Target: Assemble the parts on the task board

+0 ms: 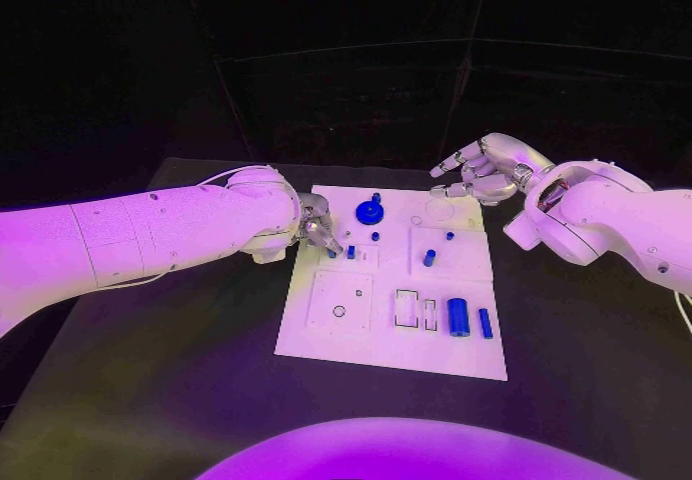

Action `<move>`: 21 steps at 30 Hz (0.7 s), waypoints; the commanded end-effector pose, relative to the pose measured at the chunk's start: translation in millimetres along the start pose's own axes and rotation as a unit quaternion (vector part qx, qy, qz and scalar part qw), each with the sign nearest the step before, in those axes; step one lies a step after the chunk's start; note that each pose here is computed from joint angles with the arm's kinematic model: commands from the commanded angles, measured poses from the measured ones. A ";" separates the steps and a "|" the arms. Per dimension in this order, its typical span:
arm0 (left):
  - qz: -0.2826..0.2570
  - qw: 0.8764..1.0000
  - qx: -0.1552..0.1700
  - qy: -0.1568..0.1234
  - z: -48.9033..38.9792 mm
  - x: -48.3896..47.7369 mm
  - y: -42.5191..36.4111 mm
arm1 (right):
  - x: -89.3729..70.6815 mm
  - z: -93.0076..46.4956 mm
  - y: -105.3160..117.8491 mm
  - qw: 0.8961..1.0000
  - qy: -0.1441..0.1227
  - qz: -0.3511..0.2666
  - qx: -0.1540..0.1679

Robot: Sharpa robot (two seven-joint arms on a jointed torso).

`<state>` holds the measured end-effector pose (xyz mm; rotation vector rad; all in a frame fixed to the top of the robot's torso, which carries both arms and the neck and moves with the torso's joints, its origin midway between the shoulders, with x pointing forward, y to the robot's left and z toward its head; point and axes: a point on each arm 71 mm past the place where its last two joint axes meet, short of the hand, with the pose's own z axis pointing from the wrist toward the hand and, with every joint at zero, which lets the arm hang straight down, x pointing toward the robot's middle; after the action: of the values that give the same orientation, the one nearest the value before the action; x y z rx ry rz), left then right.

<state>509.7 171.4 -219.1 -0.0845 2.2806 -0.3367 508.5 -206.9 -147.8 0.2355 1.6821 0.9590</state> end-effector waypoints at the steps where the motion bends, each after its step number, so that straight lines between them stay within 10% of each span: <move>1: 0.007 1.000 -0.007 0.006 1.5 0.6 1.8 | -0.4 0.0 1.7 1.000 0.001 -0.001 -0.004; 21: 0.009 1.000 -0.013 0.010 4.8 -1.5 4.1 | -0.4 -0.7 2.0 1.000 0.000 -0.001 -0.004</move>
<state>515.2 173.2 -219.9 -0.0878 2.2880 -0.3219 507.8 -206.9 -147.7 0.2349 1.6824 0.9599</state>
